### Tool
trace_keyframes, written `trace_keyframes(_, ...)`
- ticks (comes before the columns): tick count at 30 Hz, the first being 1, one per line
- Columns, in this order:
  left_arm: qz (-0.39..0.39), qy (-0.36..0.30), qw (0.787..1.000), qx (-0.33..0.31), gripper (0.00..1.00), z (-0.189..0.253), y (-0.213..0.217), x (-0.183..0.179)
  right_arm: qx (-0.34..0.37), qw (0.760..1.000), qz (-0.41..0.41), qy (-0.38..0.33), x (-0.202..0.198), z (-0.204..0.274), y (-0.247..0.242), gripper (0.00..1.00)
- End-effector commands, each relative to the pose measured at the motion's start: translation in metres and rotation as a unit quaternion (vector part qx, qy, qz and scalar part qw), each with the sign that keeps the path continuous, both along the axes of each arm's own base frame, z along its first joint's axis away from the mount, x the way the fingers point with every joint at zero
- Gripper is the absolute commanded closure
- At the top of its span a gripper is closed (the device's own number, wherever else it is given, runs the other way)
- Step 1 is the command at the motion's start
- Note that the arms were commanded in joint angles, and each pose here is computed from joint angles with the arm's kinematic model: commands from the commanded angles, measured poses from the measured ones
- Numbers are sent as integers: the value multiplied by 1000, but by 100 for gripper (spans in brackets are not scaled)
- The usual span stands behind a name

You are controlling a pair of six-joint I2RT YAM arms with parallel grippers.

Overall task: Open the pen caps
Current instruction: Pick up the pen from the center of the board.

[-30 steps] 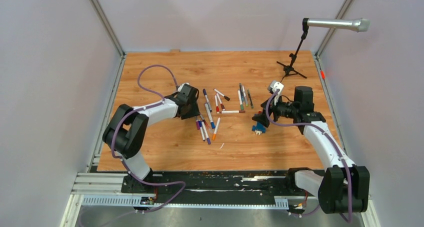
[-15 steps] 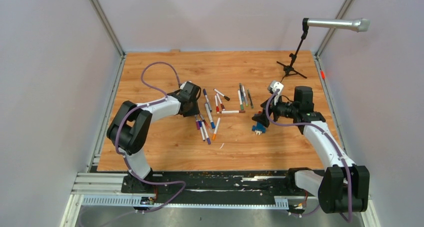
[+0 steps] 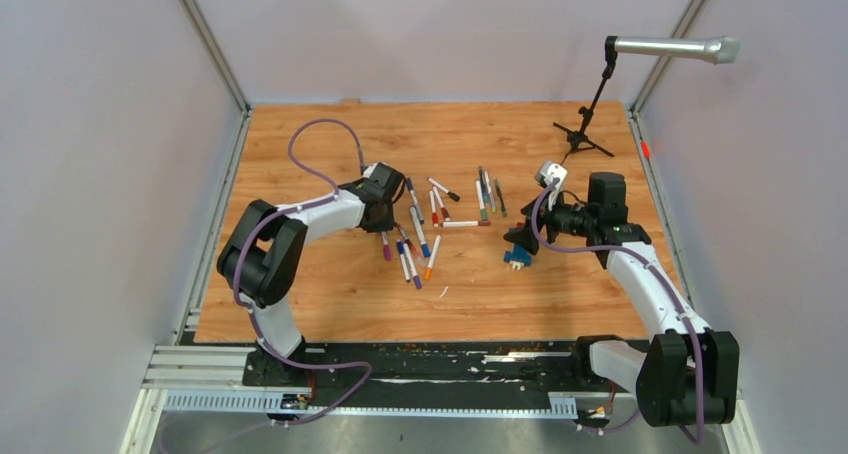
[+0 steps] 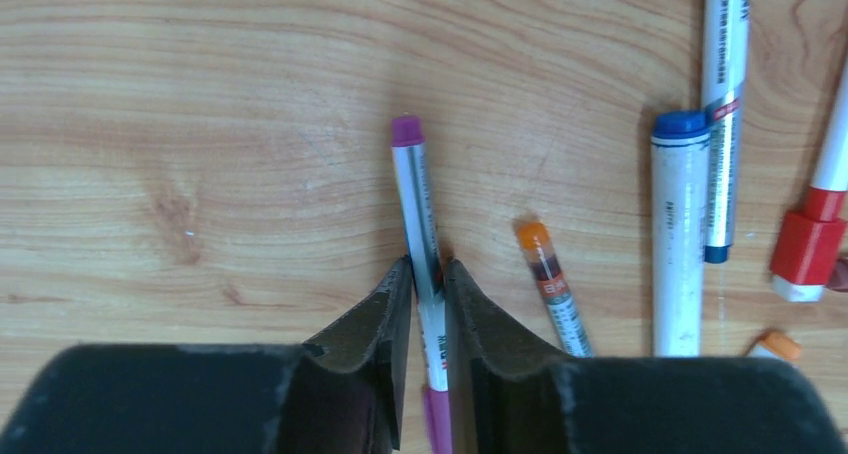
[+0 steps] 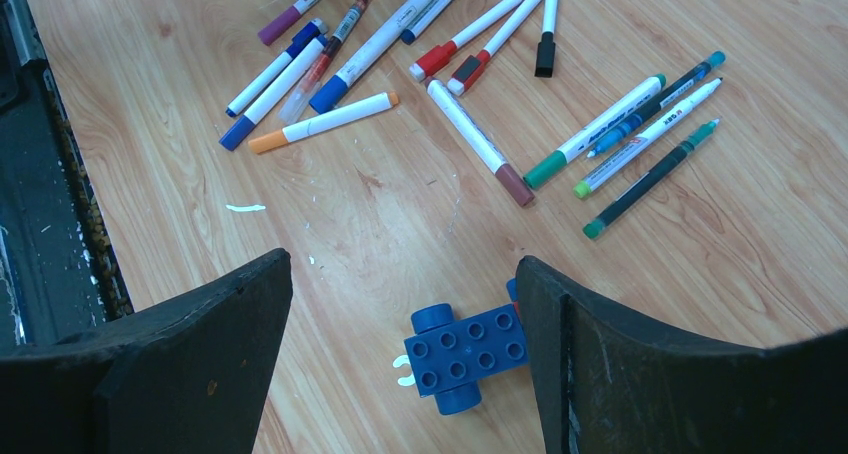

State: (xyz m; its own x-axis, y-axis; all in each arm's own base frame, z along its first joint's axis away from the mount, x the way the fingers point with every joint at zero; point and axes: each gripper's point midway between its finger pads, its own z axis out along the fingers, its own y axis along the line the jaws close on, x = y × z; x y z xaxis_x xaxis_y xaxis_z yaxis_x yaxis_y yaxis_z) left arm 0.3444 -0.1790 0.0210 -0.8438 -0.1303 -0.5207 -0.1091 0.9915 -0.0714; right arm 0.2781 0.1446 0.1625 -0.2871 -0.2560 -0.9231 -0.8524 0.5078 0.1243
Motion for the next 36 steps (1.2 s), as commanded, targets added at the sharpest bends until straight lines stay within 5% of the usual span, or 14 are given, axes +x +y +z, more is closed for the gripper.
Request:
trace_keyframes(1,-6,28,997,67,78,-9,26,-13,7,999,17,-28,2,8,3,18)
trace_keyframes(10,-29,-8,998,46,100,5,23,-14,12,999,33,-25,-3,8,6,18)
trace_keyframes(24,-94,-112,989,-36,100,38,3,-13,12,994,103,-19,-26,1,12,19)
trace_keyframes(36,-195,-192,949,-154,100,87,-29,-43,-9,987,157,-41,-46,12,11,20)
